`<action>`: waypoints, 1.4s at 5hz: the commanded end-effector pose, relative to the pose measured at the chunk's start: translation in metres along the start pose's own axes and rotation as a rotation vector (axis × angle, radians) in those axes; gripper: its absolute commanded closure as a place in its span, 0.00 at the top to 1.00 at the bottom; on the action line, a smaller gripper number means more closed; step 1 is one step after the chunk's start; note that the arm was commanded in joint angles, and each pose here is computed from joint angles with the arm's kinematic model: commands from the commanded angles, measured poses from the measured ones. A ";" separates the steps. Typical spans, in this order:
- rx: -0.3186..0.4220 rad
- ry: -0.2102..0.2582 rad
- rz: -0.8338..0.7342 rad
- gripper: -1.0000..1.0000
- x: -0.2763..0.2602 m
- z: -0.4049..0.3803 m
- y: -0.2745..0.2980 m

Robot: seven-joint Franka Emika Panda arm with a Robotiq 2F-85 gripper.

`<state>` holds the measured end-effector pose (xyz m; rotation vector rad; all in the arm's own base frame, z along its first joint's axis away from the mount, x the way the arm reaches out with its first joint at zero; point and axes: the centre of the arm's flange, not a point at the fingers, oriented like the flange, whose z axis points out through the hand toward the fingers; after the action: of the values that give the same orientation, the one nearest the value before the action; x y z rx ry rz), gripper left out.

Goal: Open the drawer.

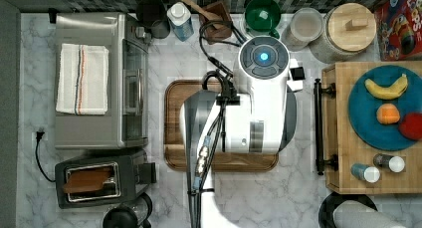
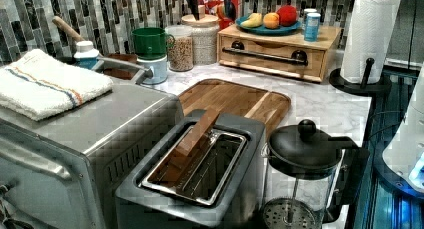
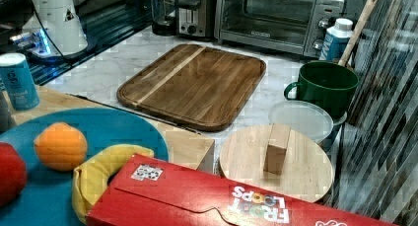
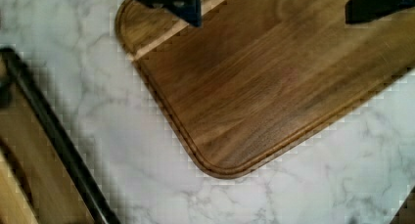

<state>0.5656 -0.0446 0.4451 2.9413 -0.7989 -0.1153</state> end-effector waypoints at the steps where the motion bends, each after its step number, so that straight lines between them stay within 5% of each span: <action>1: -0.119 0.064 -0.376 1.00 0.021 0.029 0.070; 4: -0.140 0.129 -0.602 1.00 0.050 0.061 0.136; 7: -0.106 0.150 -0.593 1.00 0.050 0.084 0.142</action>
<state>0.5144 -0.2378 0.3689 2.9325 -0.0295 -0.0246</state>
